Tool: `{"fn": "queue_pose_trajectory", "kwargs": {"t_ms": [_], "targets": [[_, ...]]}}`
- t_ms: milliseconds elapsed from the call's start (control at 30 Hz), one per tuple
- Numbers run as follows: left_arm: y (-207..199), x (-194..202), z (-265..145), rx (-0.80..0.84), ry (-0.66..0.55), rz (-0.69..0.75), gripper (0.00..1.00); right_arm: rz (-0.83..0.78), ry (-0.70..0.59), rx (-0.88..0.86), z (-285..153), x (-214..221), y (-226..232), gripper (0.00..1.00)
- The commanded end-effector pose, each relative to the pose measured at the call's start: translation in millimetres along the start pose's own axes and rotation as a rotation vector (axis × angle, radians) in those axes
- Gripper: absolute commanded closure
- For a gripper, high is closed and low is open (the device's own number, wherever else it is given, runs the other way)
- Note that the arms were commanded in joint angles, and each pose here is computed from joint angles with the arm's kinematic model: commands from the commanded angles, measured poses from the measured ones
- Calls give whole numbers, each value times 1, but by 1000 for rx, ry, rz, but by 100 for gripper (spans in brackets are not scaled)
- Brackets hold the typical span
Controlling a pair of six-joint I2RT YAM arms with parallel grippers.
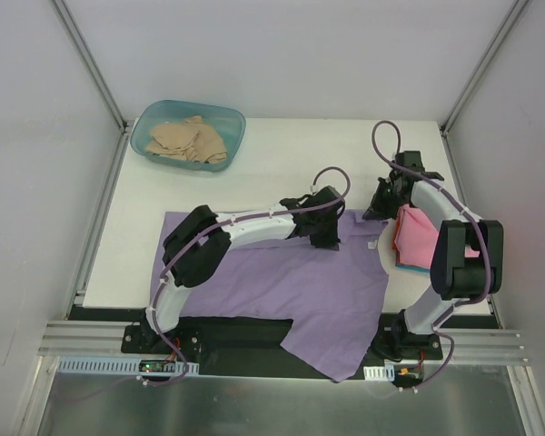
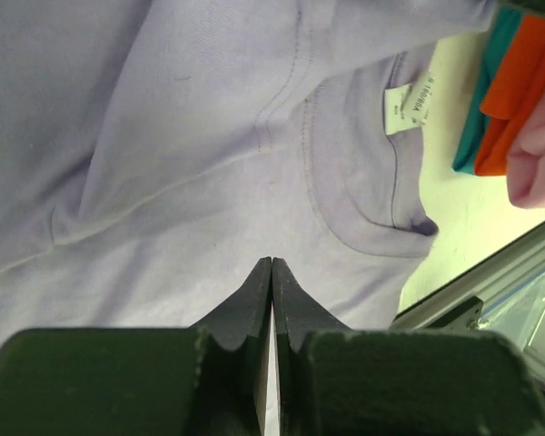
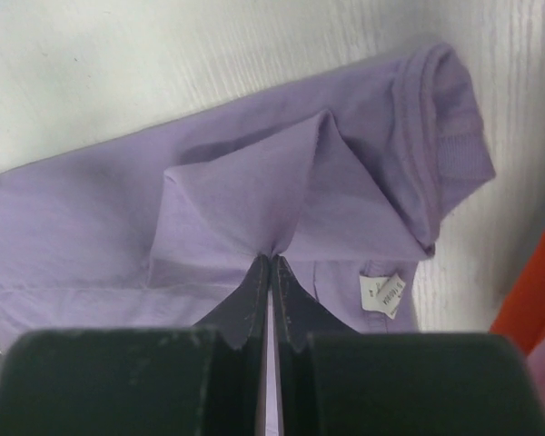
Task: Fold and stack the t-shirts
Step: Fold the flattened tshirt in 1/3 of the way
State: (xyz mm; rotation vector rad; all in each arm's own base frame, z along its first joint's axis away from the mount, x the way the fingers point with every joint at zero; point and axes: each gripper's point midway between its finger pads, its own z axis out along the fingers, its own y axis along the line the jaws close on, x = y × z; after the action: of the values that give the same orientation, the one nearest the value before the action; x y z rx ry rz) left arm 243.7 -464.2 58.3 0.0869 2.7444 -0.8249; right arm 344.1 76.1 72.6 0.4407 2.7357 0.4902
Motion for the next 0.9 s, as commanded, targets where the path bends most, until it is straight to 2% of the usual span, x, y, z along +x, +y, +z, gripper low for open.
{"fn": "queue_pose_trajectory", "kwargs": {"t_ms": [0,100,200,233,300,333,400,433,467,567,700,867], "targets": [[-22,-2,-21,79,-22,22,100,-3,-48,31,-20,1,0,99],[-19,-10,-18,60,-59,44,100,-12,-50,49,-19,-5,-1,98],[-16,-22,-16,63,-65,36,97,-53,-68,44,-11,-21,4,91],[-14,-23,-19,66,-63,29,97,-70,-92,41,-14,-34,10,73],[-6,-34,-25,58,-81,14,90,-102,-69,76,-10,-36,5,56],[-1,-36,-33,48,-101,15,76,-114,-78,83,-11,-40,6,39],[5,-42,-45,34,-138,29,56,-150,-113,109,-20,-46,8,23],[9,-46,-58,29,-166,32,36,-164,-125,115,-23,-47,9,16],[14,-49,-65,19,-190,41,24,-174,-130,135,-26,-44,7,14],[30,-58,-95,-21,-284,58,1,-225,-153,124,-38,-31,20,12],[75,-62,-125,-80,-343,15,1,-271,-90,119,-31,21,25,11],[173,-55,-151,-213,-384,-143,1,-245,-56,99,-17,56,33,14]]}}
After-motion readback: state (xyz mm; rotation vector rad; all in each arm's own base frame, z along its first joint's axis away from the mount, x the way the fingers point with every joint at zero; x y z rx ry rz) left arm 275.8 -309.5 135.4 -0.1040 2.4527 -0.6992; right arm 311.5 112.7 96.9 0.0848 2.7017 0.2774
